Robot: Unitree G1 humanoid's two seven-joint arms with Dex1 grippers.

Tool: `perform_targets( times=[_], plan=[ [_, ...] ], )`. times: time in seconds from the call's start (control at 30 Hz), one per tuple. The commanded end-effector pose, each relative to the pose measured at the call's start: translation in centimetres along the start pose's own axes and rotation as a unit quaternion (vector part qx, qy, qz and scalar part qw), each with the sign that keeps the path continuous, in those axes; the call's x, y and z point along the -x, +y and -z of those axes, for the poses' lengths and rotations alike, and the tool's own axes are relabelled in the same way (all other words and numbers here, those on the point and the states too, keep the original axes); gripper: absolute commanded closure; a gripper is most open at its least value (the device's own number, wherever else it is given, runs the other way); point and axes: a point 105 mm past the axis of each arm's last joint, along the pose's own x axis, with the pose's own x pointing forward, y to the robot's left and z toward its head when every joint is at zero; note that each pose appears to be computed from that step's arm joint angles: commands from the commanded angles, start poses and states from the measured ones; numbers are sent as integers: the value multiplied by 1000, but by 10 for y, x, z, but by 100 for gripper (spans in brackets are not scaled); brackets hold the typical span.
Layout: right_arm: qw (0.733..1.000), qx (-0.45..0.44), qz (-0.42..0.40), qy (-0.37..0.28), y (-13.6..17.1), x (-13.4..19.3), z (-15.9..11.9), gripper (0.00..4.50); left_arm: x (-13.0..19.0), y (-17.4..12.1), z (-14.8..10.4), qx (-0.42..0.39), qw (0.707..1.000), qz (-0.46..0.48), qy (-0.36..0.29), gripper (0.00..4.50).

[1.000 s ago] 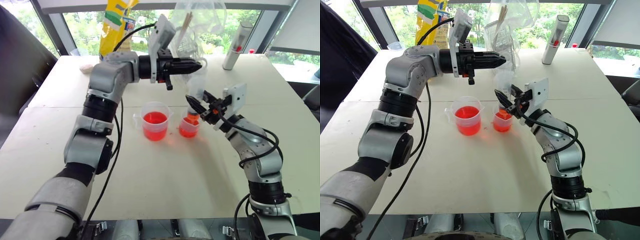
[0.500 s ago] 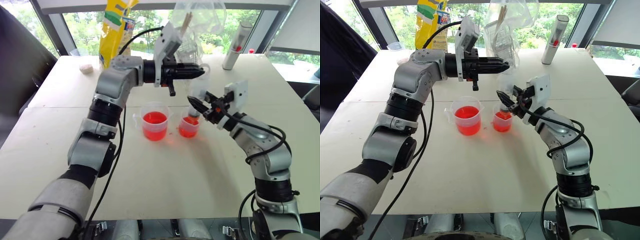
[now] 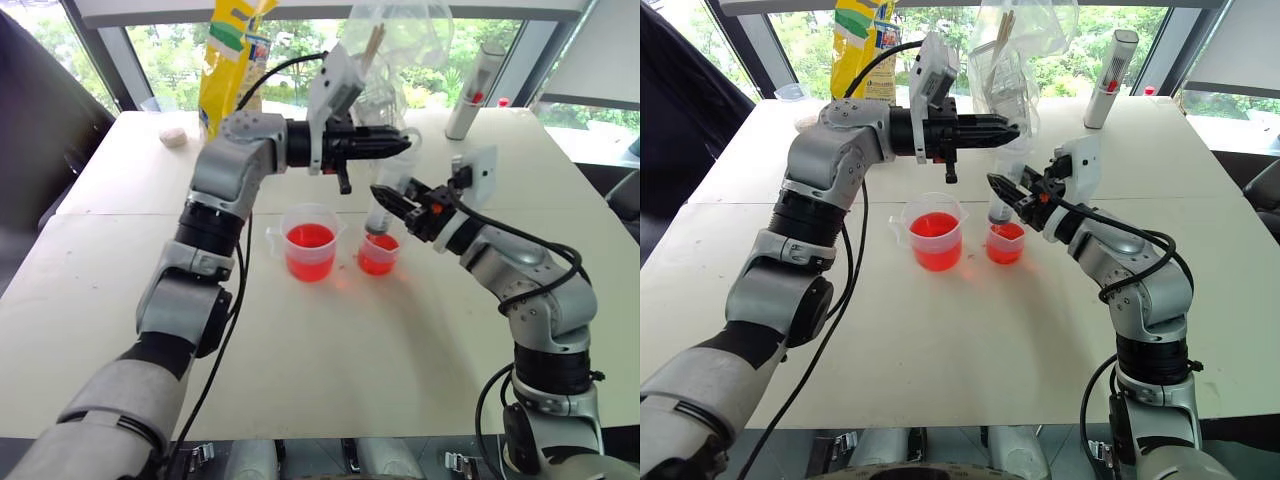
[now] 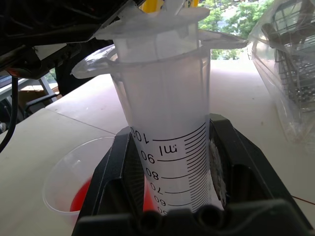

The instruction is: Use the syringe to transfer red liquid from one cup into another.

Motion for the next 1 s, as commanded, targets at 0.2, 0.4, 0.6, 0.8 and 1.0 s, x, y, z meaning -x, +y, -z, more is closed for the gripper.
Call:
perform_targets(
  times=[0.2, 0.4, 0.6, 0.8, 1.0],
  plan=[
    [992, 83, -25, -92, 21, 11, -49, 311, -1, -2, 12, 25, 999, 10, 22, 444],
    [993, 79, -27, -87, 25, 10, -43, 311, 13, 4, -4, 32, 999, -3, 2, 325],
    [993, 74, -33, -87, 30, 8, -39, 311, 26, 14, -19, 22, 999, -26, -23, 24],
    [994, 71, -30, -78, 28, 8, -32, 311, 61, 29, -34, 14, 997, -56, -48, 11],
    [994, 74, -25, -74, 23, 10, -31, 311, 93, 29, -25, 15, 997, -69, -27, 11]
  ],
)
